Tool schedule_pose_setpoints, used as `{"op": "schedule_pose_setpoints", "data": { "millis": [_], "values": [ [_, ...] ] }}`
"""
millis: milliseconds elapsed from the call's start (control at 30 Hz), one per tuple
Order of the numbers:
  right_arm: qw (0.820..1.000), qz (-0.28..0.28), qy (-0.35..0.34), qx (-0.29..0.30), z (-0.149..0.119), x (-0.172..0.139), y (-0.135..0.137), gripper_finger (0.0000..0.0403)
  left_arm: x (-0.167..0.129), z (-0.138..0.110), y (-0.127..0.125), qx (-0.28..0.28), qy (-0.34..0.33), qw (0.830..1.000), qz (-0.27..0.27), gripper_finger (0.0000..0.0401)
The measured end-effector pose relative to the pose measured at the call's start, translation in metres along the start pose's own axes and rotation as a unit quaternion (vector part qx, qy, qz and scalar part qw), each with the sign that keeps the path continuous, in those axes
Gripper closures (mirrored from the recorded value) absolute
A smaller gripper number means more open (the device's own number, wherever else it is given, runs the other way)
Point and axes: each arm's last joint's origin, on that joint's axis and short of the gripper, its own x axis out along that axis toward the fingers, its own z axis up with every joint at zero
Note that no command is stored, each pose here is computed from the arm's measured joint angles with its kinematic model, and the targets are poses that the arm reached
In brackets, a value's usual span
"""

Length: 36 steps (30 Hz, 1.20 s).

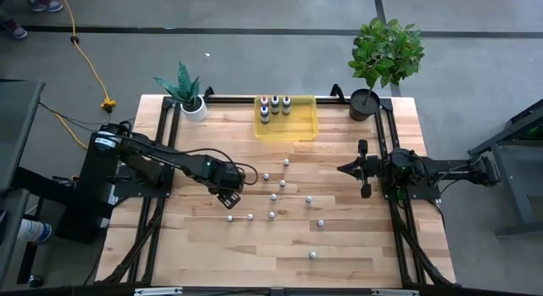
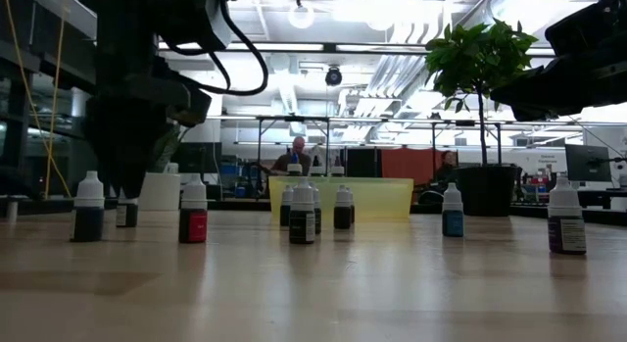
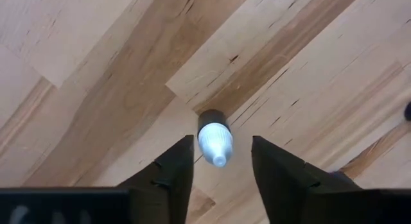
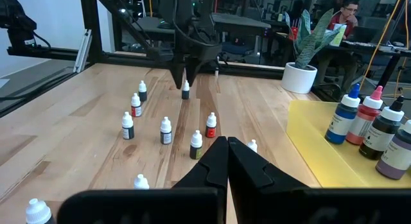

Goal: Pick & Place food coloring
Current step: Put the small black food coloring bottle into the yellow bin

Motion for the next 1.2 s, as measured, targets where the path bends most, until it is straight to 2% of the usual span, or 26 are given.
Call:
{"op": "schedule_pose_setpoints", "data": {
  "millis": [433,600,867,1033,1200],
  "values": [
    [1.0,0.0,0.0,0.0,0.0,0.0,0.0,0.0402,-0.008,0.004,-0.004,0.024,-0.004,1.0,-0.004,0.0373],
    [1.0,0.0,0.0,0.0,0.0,0.0,0.0,0.0402,-0.029,0.013,-0.01,0.047,-0.007,0.999,-0.003,0.0375],
    [1.0,0.0,0.0,0.0,0.0,0.0,0.0,0.0402,-0.082,0.043,-0.013,0.074,-0.041,0.996,-0.005,0.0372],
    [1.0,0.0,0.0,0.0,0.0,0.0,0.0,0.0402,-0.112,0.067,-0.005,0.109,-0.078,0.991,-0.014,0.0372],
    [1.0,0.0,0.0,0.0,0.0,0.0,0.0,0.0402,-0.124,0.093,0.012,0.14,-0.098,0.985,-0.005,0.0372]
  ]
}}
